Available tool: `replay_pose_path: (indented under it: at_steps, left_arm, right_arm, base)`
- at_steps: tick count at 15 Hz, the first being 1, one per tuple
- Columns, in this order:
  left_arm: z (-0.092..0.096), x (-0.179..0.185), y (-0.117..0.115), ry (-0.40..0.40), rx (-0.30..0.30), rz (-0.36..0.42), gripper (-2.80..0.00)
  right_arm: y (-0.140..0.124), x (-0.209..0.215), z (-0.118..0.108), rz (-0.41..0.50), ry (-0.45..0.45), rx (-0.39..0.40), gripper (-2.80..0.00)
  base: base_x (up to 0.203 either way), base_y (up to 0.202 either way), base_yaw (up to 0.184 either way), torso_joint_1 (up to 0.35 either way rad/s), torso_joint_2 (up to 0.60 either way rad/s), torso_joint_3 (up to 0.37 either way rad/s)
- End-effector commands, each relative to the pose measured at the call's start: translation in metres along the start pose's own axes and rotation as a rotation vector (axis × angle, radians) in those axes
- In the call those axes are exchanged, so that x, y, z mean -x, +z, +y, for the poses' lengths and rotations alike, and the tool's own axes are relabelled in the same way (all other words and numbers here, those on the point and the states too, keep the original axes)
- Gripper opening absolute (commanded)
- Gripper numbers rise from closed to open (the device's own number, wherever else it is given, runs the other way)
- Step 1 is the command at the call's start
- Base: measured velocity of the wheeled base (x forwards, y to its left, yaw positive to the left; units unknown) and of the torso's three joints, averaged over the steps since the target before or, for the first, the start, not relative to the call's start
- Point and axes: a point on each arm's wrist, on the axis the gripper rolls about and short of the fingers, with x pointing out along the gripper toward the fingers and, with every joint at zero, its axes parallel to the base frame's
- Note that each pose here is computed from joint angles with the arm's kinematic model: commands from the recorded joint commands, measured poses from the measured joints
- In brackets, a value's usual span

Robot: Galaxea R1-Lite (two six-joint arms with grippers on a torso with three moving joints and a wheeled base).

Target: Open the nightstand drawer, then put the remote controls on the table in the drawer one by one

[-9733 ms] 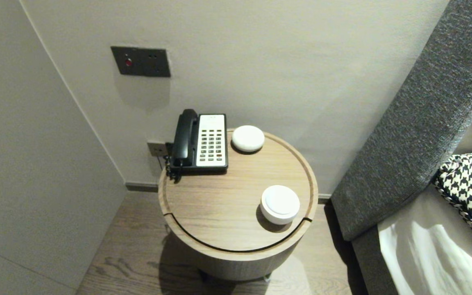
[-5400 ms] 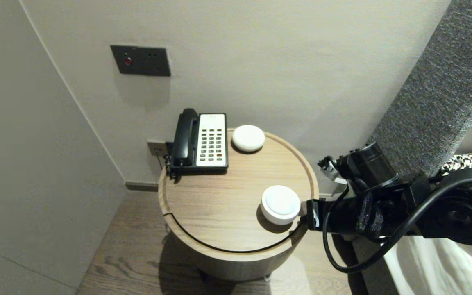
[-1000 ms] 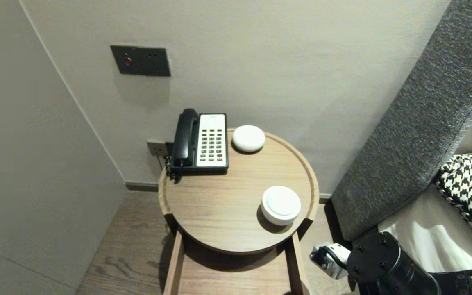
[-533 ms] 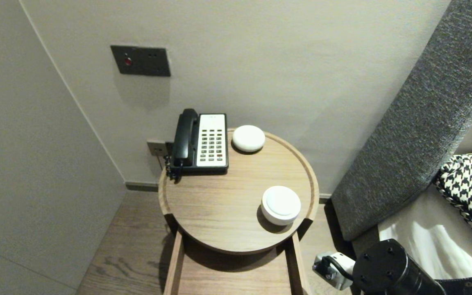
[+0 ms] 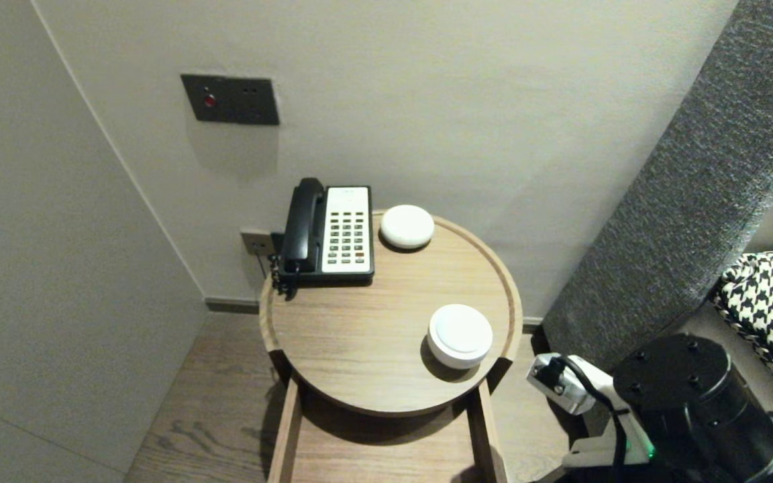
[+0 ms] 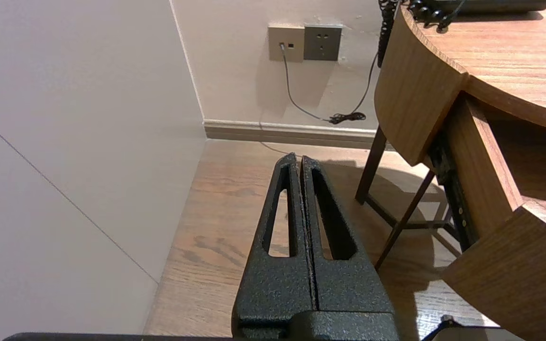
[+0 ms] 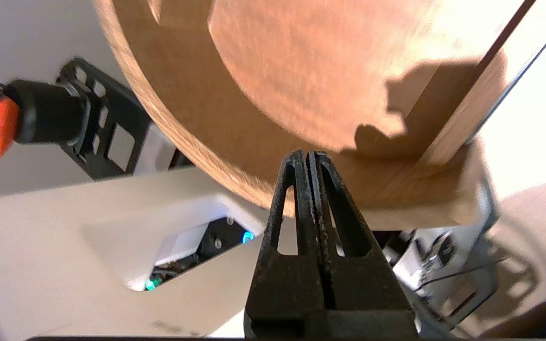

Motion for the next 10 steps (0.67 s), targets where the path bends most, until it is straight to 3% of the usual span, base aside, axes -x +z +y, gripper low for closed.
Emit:
replay_pose_path:
  at_steps: [1,7,10]
  left_arm:
    - [0.0,0.0,0.0,0.001,0.0,0.0,-2.8]
    - [0.0,0.0,0.0,0.001,0.0,0.0,-2.8]
    - [0.0,0.0,0.0,0.001,0.0,-0.001,-2.8]
  right_arm:
    - [0.021,0.02,0.005,-0.062,-0.006,0.017,-2.8]
    - [0.126,0.063,0.007,-0.178,-0.172,0.022,-2.8]
    - [0.166,0.06,0.002,-0.146,-0.288,0.02,-2.8]
  base:
    - [0.0,0.0,0.0,0.0,0.0,0.0]
    - [0.0,0.0,0.0,0.0,0.0,0.0]
    - [0.0,0.0,0.0,0.0,0.0,0.0]
